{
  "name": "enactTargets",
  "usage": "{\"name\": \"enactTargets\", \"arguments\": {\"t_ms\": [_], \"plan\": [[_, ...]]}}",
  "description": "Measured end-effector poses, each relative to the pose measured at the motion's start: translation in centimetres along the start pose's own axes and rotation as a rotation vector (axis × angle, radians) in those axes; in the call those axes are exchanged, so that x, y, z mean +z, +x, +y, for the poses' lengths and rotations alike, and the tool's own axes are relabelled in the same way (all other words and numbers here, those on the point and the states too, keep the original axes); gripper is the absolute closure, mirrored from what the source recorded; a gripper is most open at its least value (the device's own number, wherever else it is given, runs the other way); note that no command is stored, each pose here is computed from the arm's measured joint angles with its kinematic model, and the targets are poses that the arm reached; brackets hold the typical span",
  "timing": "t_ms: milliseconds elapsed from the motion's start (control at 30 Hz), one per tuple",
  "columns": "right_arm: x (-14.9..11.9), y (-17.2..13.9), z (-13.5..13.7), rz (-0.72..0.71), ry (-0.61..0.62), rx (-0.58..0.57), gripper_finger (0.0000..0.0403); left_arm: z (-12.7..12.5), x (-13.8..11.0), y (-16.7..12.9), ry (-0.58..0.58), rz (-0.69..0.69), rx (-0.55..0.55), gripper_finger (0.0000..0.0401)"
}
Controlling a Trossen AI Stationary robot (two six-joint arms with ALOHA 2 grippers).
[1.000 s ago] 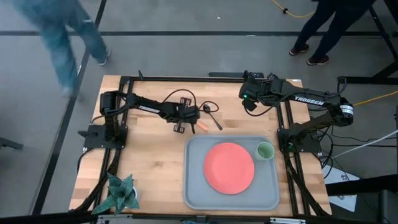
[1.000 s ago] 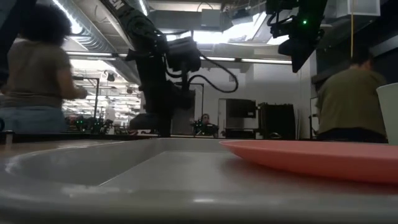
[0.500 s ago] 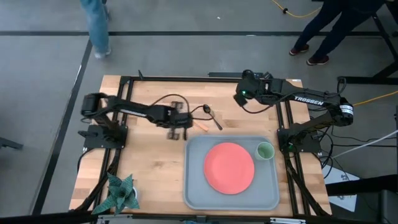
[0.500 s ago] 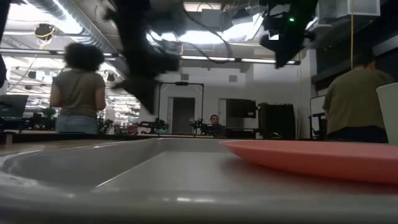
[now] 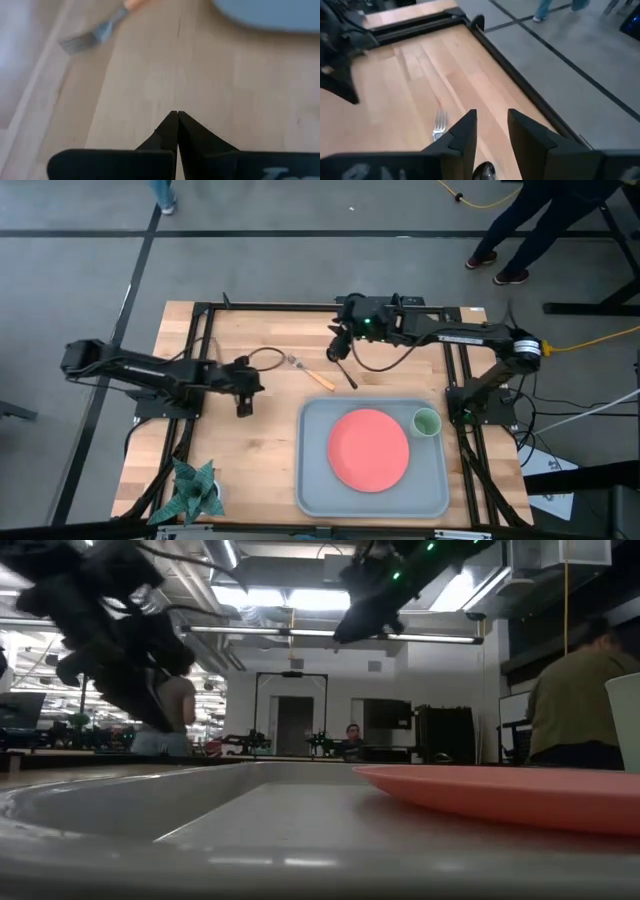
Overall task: Pick and place plate/cup/fork/spoon on tray
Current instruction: Put the fork on the left side of the pink plate on the light blue tray
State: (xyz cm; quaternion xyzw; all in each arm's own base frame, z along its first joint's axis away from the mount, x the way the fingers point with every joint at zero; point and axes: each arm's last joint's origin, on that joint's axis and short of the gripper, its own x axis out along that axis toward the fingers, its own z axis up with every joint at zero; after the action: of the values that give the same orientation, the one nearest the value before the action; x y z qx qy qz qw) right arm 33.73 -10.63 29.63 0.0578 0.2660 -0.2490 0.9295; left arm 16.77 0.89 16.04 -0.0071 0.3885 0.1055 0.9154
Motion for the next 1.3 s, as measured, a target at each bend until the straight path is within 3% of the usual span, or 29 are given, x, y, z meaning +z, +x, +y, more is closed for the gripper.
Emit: {"name": "enactTargets", "arguments": {"t_ms": [133,333,467,633,933,1133,1300], "plan": [[-0.7,2.9,0.5,0.046,0.000,0.001,0.0288,0.3,-1.2,-1.3,0.010,-0.166,0.018,0.0401],[0.4,7.6,2.0,0.171,-0.053,0.085,0.0288,0.8,-2.6,-2.7,0.011,-0.291,0.036,0.0401],[0.7,10.0,2.4,0.294,-0.094,0.073,0.0288,0.8,-3.7,-2.5,0.007,-0.336,0.033,0.0401],[0.1,11.8,3.0,0.344,-0.089,0.069,0.0288,0.8,-5.0,-1.7,0.021,-0.449,0.028,0.0401],[-3.8,14.8,3.6,0.506,-0.118,0.060,0.0288,0.8,-5.2,-1.7,0.041,-0.466,0.041,0.0401],[-4.9,15.4,4.2,0.549,-0.134,0.065,0.0288,0.8,-5.2,-1.7,0.016,-0.465,0.036,0.0401],[-5.1,15.1,5.8,0.560,-0.139,0.167,0.0288,0.8,-5.3,-1.7,0.016,-0.464,0.035,0.0401]]}}
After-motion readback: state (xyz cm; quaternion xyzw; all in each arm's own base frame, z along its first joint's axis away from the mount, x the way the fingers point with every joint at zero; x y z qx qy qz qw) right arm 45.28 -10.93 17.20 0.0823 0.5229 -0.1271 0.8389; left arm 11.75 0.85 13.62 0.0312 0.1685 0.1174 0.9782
